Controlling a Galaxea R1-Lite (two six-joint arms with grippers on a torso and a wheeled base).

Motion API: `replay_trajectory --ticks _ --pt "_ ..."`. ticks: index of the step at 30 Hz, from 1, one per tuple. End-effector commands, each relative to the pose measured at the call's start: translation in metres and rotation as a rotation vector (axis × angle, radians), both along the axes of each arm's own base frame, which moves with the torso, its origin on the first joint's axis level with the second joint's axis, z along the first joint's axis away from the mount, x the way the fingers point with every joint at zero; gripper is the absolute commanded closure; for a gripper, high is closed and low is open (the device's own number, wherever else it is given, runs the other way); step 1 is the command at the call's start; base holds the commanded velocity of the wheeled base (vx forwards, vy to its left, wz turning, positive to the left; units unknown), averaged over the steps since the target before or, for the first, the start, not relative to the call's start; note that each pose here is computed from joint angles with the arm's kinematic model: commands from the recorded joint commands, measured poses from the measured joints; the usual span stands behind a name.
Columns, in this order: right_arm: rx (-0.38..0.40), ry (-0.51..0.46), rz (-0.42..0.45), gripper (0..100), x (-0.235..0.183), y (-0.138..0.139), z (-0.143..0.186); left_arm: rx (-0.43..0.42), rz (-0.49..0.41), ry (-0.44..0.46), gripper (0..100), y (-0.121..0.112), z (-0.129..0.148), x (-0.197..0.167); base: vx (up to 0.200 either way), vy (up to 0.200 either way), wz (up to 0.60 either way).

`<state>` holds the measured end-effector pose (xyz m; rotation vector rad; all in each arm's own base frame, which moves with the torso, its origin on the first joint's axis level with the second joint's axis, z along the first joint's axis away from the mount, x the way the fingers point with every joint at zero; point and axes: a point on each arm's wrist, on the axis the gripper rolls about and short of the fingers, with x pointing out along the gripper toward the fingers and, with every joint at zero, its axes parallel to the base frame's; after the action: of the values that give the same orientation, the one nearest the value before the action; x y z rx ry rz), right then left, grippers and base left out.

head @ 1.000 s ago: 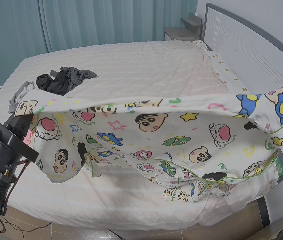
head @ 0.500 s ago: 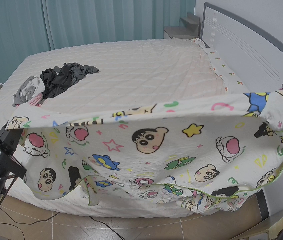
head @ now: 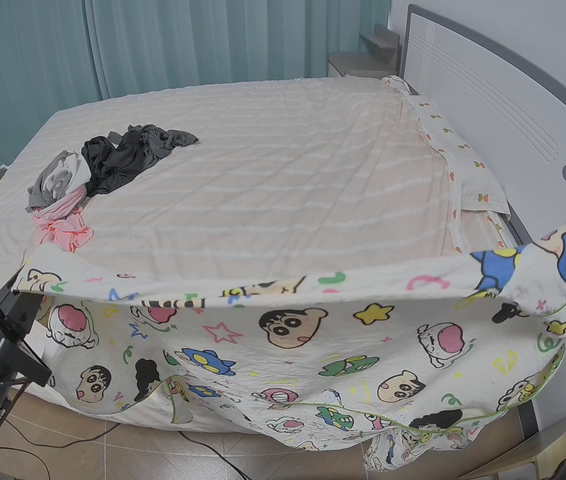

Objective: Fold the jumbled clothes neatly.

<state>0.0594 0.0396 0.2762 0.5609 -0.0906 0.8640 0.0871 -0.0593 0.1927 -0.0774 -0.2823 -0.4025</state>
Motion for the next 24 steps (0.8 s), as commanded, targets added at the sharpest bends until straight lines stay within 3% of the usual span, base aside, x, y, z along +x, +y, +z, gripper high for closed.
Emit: replay_trajectory --ticks 1,11,21,24 --pt "-0.040 0.077 -0.053 100 0.022 0.006 -0.010 0.043 0.023 0.062 100 0.003 -0.013 0.000 0.000 0.000 0.00" --pt "-0.080 0.141 -0.088 100 0.049 0.011 -0.018 0.022 0.009 0.142 100 0.002 -0.020 0.002 0.000 0.000 0.00" --pt "-0.077 0.142 -0.136 100 0.082 0.016 -0.021 0.041 0.019 0.218 100 -0.017 -0.020 0.029 0.000 0.000 0.00" --pt "-0.072 0.132 -0.155 100 0.088 0.015 -0.021 0.025 0.024 0.245 100 -0.022 -0.020 0.038 0.200 0.000 0.00"
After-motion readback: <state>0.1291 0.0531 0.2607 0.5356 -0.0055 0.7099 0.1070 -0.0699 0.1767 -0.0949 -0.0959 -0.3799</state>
